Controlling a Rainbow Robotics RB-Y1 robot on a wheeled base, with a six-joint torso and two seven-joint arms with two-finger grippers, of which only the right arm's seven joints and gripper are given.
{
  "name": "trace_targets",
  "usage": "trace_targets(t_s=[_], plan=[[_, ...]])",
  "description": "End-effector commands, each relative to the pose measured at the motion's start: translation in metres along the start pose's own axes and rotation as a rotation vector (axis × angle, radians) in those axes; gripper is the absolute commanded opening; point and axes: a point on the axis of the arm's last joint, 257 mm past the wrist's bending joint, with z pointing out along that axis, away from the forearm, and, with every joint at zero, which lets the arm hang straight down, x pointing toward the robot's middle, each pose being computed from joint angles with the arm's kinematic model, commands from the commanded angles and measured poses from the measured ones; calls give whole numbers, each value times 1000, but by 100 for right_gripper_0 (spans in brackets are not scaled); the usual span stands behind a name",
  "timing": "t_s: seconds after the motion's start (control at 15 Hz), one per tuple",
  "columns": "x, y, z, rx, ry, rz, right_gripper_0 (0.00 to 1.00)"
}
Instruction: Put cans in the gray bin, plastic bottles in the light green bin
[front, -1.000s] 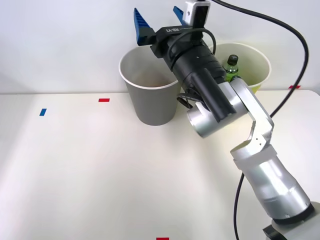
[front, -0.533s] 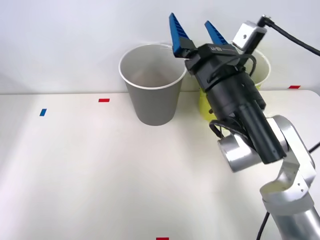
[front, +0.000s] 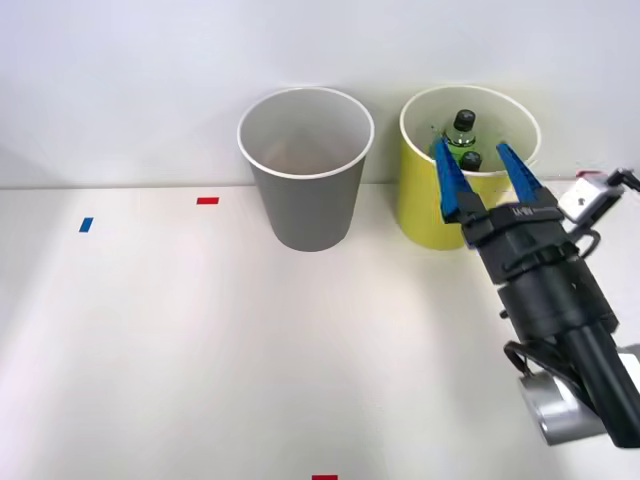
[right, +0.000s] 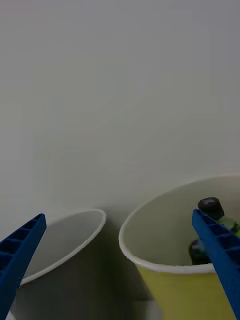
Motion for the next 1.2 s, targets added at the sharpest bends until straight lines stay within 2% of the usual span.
trace_targets(t_s=[0.07, 0.27, 0.47, 0.73, 0.93, 1.2], plan=[[8, -29, -32, 60, 33, -46, 100], [13, -46, -51, 123, 42, -38, 100], [15, -71, -74, 206, 52, -39, 100], [38, -89, -117, 285, 127, -70, 100], [51, -93, -142, 310, 195, -241, 100], [82, -78, -172, 273, 313, -379, 100]])
